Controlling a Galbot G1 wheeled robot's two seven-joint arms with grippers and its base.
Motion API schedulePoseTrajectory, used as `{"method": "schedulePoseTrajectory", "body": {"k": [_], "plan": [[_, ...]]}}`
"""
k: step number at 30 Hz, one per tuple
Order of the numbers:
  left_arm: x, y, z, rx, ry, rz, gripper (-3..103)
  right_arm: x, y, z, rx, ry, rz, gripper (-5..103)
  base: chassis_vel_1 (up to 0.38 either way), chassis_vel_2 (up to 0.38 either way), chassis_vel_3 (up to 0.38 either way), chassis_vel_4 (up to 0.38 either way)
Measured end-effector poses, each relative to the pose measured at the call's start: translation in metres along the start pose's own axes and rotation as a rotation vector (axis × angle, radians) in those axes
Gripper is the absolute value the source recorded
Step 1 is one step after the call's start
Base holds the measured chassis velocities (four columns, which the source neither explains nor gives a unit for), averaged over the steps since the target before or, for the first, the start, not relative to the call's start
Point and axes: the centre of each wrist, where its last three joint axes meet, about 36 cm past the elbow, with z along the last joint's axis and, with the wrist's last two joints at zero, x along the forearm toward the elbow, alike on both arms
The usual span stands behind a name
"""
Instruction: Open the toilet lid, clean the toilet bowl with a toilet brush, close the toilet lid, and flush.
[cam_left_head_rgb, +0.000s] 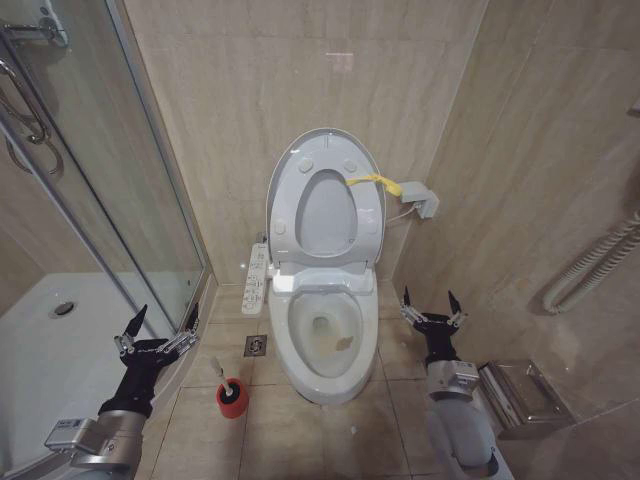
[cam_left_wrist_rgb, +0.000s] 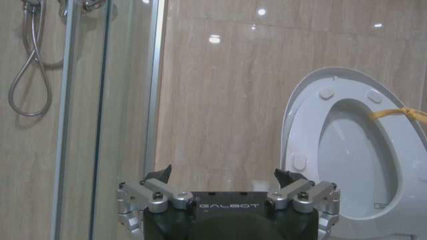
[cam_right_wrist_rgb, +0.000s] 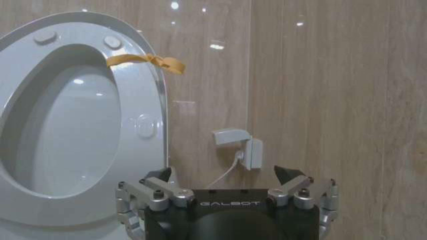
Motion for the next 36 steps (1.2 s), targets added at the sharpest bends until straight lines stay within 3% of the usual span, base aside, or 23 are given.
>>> {"method": "schedulePoseTrajectory", "body": {"k": [36], "plan": [[0.0000, 0.0000, 0.0000, 0.000, 0.000, 0.000, 100, 0.0000, 0.0000, 0.0000, -0.001, 0.000, 0.000, 100, 0.000, 0.000, 0.000, 0.000]]}}
